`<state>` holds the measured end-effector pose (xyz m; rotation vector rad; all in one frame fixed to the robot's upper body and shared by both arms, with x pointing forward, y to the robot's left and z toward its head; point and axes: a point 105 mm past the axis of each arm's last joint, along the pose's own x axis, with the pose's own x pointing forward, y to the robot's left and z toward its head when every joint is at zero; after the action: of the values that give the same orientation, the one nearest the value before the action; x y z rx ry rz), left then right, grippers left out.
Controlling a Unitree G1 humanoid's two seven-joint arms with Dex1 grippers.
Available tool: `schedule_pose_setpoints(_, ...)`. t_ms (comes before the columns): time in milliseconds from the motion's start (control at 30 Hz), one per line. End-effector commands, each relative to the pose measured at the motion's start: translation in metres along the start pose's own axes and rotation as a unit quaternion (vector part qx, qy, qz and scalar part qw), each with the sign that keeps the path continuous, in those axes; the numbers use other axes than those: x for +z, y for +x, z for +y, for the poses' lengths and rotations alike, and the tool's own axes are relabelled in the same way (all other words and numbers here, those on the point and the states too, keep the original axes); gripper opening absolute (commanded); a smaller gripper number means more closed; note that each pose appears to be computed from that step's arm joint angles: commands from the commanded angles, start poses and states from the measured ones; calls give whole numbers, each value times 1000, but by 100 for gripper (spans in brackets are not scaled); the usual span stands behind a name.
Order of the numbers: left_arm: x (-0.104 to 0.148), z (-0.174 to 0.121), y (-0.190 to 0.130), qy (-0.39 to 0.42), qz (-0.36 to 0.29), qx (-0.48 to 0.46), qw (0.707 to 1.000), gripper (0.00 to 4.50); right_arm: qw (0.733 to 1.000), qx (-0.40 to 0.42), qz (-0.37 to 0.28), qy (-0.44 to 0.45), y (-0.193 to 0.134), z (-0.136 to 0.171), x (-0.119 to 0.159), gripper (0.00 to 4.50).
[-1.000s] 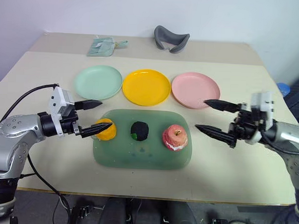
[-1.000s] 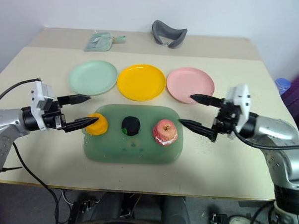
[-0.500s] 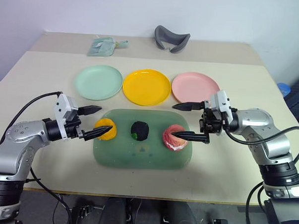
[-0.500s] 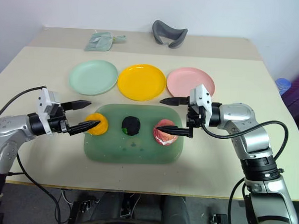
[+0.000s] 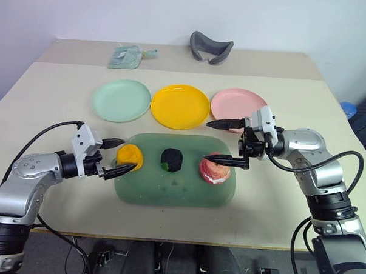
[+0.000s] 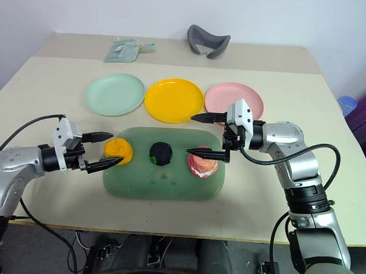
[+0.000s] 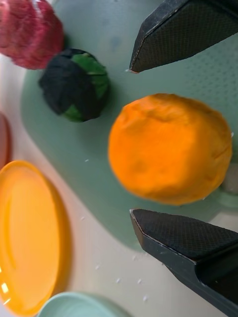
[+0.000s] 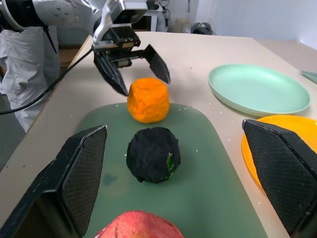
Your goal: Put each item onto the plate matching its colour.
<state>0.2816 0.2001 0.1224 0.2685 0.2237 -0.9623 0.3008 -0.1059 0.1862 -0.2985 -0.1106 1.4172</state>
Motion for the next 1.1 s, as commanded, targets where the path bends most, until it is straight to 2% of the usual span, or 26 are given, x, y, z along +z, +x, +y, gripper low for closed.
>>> schedule_pose_setpoints(33, 0, -1, 3, 26, 5, -5, 1000, 450, 1000, 0, -11, -21, 0, -2, 8, 447)
schedule_pose_setpoints(167, -4, 1, 10, 16, 7, 0, 1000, 450, 1000, -5, -10, -23, -1, -3, 7, 447)
schedule_pose_setpoints(267, -6, 1, 12, 18, 7, 4, 1000, 367, 1000, -8, -11, -25, -1, -3, 7, 450)
schedule_pose_setpoints(333, -5, 3, 13, 18, 0, 14, 1000, 289, 1000, -9, -12, -25, -1, -3, 7, 450)
schedule_pose_setpoints(467, 5, 9, 14, 36, -27, 50, 998, 286, 999, -21, -17, -29, 0, -6, 8, 450)
schedule_pose_setpoints(600, 15, 23, 14, 48, -35, 126, 990, 286, 995, -78, -15, -60, 0, -20, 9, 450)
schedule_pose_setpoints(733, 53, 31, 17, -5, -117, 114, 987, 286, 980, -188, -3, -66, -4, -48, 6, 450)
schedule_pose_setpoints(867, 90, 60, 14, -74, -193, 158, 965, 286, 973, -225, -11, -53, -4, -56, 7, 450)
schedule_pose_setpoints(933, 104, 70, 20, -69, -200, 174, 962, 286, 969, -243, -10, -48, -3, -60, 7, 450)
schedule_pose_setpoints(1100, 114, 98, 44, -42, -172, 244, 953, 286, 956, -290, -24, -37, -10, -69, 16, 450)
